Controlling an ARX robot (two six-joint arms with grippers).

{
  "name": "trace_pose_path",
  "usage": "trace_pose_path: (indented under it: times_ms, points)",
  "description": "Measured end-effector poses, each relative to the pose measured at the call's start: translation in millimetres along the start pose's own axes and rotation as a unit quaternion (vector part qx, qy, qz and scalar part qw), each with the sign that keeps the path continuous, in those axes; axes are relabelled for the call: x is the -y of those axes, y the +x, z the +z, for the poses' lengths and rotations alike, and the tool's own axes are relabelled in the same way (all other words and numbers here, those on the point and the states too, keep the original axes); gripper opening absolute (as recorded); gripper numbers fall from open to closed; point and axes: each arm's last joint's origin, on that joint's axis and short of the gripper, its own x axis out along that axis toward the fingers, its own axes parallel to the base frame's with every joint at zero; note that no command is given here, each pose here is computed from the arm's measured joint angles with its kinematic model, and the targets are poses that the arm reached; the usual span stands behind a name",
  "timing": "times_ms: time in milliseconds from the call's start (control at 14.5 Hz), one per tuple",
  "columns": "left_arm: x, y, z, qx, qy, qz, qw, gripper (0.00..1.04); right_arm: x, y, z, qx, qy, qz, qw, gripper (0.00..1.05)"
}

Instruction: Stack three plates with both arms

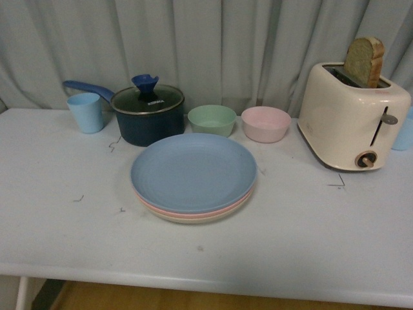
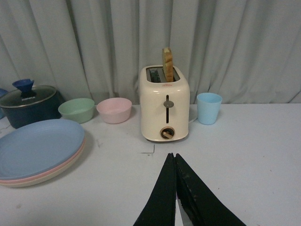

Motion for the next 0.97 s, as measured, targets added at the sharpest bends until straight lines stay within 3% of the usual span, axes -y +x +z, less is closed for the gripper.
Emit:
trace_pose_path:
  times_ms: [69,415,553,968]
  points:
    - [0.0,0.0,0.0,0.0,0.0,0.0,1.0,0.98,0.0,0.0,0.0,0.0,-0.001,0.0,1.0,0.08]
    - [0.0,0.0,0.0,0.0,0.0,0.0,1.0,0.98,0.0,0.0,0.0,0.0,-0.001,0.0,1.0,0.77]
    - [0.0,0.0,0.0,0.0,0.0,0.0,1.0,0.98,0.0,0.0,0.0,0.0,-0.001,0.0,1.0,0.97]
    - [0.0,0.0,0.0,0.0,0.0,0.0,1.0,0.98,0.0,0.0,0.0,0.0,-0.001,0.0,1.0,0.98]
